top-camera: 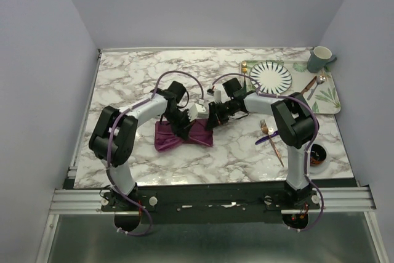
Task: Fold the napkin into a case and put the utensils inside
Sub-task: Pick up the 2/3-rectangle-folded napkin from the center of the board.
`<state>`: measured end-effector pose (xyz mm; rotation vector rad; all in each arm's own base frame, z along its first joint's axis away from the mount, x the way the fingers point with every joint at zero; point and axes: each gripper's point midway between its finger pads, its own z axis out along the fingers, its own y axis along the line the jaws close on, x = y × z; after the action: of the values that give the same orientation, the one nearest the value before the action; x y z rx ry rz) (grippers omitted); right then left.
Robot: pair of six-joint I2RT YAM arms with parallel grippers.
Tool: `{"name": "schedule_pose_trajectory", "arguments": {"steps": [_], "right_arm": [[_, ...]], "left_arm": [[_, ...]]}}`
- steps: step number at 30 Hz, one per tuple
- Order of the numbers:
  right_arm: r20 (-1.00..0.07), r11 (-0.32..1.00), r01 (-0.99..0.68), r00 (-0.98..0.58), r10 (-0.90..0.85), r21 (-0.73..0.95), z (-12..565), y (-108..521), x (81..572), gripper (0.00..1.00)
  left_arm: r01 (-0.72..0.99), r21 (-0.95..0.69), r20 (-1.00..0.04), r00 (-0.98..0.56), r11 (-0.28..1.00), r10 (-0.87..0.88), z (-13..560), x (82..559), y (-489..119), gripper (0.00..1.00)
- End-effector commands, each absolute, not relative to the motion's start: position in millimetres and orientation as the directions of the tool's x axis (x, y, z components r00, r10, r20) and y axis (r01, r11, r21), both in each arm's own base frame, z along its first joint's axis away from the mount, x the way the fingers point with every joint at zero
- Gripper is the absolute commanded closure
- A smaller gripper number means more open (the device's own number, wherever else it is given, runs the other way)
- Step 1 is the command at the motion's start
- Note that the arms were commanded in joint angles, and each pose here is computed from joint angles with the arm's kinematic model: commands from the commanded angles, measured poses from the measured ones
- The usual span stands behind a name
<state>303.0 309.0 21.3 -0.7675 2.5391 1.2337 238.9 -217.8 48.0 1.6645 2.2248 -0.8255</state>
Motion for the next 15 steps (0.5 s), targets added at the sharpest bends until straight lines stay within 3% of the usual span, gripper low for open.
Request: {"name": "schedule_pose_trajectory", "arguments": {"steps": [1,15], "right_arm": [[-0.353,0.578,-0.544,-0.838,-0.417,0.608,-7,290,290,0.82],[-0.356,0.581,-0.565,-0.823,-0.442,0.586,-12,287,292,0.83]], "left_arm": [[0.842,-0.488,-0.494,-0.485,0.231,0.722,61,242,-223,1.00],[0.719,-0.602,-0.430,-0.658,0.347,0.618,41,290,-218,1.00]]}}
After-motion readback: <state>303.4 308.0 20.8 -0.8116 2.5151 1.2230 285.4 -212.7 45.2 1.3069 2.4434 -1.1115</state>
